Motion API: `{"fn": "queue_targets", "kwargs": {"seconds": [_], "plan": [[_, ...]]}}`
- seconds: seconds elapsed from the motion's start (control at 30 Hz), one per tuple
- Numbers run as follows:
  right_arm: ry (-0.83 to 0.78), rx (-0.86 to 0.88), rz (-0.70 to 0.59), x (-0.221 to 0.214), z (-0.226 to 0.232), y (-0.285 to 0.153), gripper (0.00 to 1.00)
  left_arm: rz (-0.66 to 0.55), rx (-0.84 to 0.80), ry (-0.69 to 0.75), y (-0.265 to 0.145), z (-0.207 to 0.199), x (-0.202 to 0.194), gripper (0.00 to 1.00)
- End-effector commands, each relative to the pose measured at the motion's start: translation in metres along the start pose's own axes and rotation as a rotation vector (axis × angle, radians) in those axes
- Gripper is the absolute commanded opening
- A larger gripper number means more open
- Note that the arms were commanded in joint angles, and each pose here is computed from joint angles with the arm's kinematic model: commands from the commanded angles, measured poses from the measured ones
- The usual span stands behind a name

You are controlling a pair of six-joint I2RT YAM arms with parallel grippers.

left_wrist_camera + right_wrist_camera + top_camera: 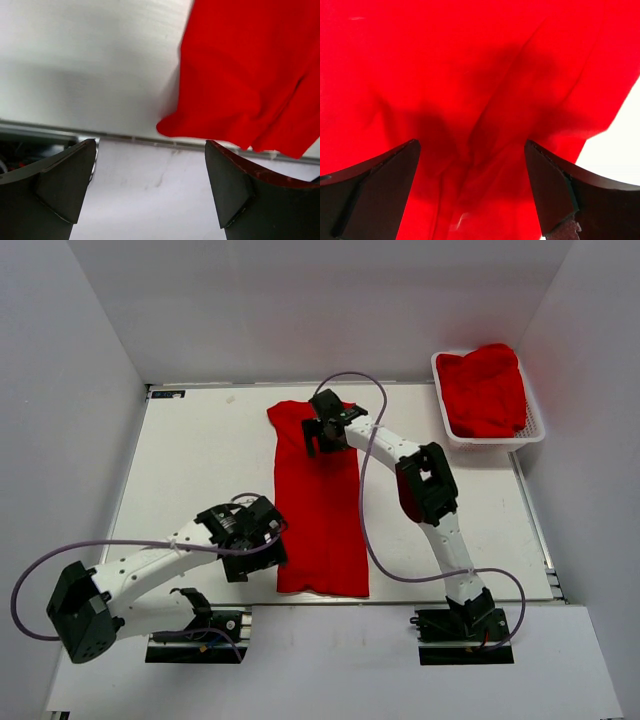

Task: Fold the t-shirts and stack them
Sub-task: Fold the tshirt

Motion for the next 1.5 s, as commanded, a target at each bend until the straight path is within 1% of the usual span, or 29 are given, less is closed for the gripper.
{"fn": "queue_targets", "kwargs": {"seconds": [0.0,0.03,0.07,0.1,0.27,0.3,0.4,0.5,0.6,0.63,0.67,0.7,0.73,0.8,0.87,0.9,0.97,1.0,1.03,1.07,1.13,1.17,1.2,1.23,1.27,1.3,1.33,1.43,1.47], "plan": [[0.052,-0.083,-0.020,0.007,-0.007,0.012,0.90,-0.022,-0.064,0.014,0.005,-0.018,0.015,1.00],[0.058,-0.094,-0.031,0.011,-0.007,0.013,0.90,-0.023,-0.064,0.033,0.004,-0.020,0.016,1.00],[0.062,-0.108,-0.010,0.006,-0.010,0.022,0.90,-0.043,-0.066,0.052,0.005,-0.022,0.023,1.00],[0.083,-0.135,-0.019,0.009,-0.011,0.028,0.90,-0.067,-0.097,0.052,0.001,-0.028,0.031,1.00],[0.130,-0.209,-0.008,0.004,-0.019,0.060,0.90,-0.070,-0.101,0.107,0.008,-0.034,0.046,1.00],[0.147,-0.216,-0.019,0.005,-0.023,0.070,0.90,-0.051,-0.094,0.108,0.013,-0.035,0.048,1.00],[0.186,-0.205,-0.074,0.016,-0.028,0.078,0.90,-0.017,-0.063,0.139,0.024,-0.033,0.051,1.00],[0.217,-0.199,-0.143,0.035,-0.039,0.076,0.90,-0.006,-0.069,0.153,0.027,-0.034,0.057,1.00],[0.226,-0.091,-0.242,0.067,-0.034,0.050,0.90,-0.021,-0.083,0.162,0.025,-0.036,0.062,1.00],[0.213,-0.063,-0.262,0.073,-0.032,0.035,0.90,-0.023,-0.081,0.153,0.026,-0.035,0.064,1.00],[0.198,-0.024,-0.312,0.086,-0.028,0.014,0.90,-0.029,-0.088,0.152,0.026,-0.036,0.064,1.00],[0.189,-0.008,-0.333,0.091,-0.026,0.004,0.90,-0.020,-0.096,0.163,0.025,-0.036,0.063,1.00],[0.169,0.035,-0.390,0.106,-0.021,-0.034,0.90,-0.028,-0.105,0.177,0.025,-0.038,0.065,1.00],[0.150,0.074,-0.383,0.102,-0.019,-0.049,0.90,-0.037,-0.115,0.185,0.026,-0.039,0.066,1.00],[0.134,0.137,-0.465,0.117,-0.015,-0.106,0.90,-0.030,-0.088,0.186,0.031,-0.036,0.065,1.00],[0.121,0.140,-0.392,0.091,-0.017,-0.095,0.90,-0.028,-0.079,0.220,0.033,-0.037,0.061,1.00],[0.121,0.156,-0.483,0.095,-0.018,-0.151,0.90,-0.004,-0.066,0.231,0.038,-0.037,0.058,1.00],[0.122,0.128,-0.411,0.059,-0.026,-0.148,0.90,0.015,-0.069,0.246,0.040,-0.035,0.055,1.00],[0.129,0.117,-0.395,0.048,-0.029,-0.151,0.90,0.037,-0.067,0.247,0.045,-0.034,0.051,1.00],[0.154,0.105,-0.404,0.027,-0.037,-0.178,0.90,0.035,-0.096,0.258,0.045,-0.037,0.048,1.00],[0.176,0.033,-0.270,-0.041,-0.051,-0.156,0.90,0.058,-0.123,0.272,0.048,-0.034,0.039,1.00],[0.196,0.029,-0.250,-0.058,-0.051,-0.158,0.90,0.052,-0.130,0.272,0.049,-0.033,0.038,1.00],[0.211,0.034,-0.282,-0.077,-0.058,-0.181,0.90,0.055,-0.130,0.267,0.049,-0.032,0.034,1.00],[0.234,0.017,-0.215,-0.109,-0.061,-0.174,0.90,0.062,-0.128,0.278,0.052,-0.030,0.030,1.00],[0.236,0.041,-0.227,-0.118,-0.058,-0.187,0.90,0.068,-0.120,0.267,0.053,-0.028,0.028,1.00],[0.242,0.052,-0.195,-0.133,-0.058,-0.195,0.90,0.063,-0.138,0.290,0.055,-0.032,0.024,1.00],[0.232,0.054,-0.139,-0.161,-0.059,-0.191,0.90,0.078,-0.123,0.301,0.059,-0.029,0.019,1.00],[0.254,0.104,-0.047,-0.203,-0.051,-0.189,0.90,0.110,-0.096,0.329,0.067,-0.033,0.010,1.00],[0.263,0.110,-0.028,-0.209,-0.048,-0.187,0.90,0.110,-0.096,0.316,0.067,-0.034,0.010,1.00]]}}
Point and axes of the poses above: each gripper's point midway between its finger pads, its own y axis out along the fingers, its own z axis along the line the jaws close on, x = y × z, the point moved 7 cm from there along -y, back along the fingers, and after that the axes turned 1 degree about -y, right-handed, at the moved point
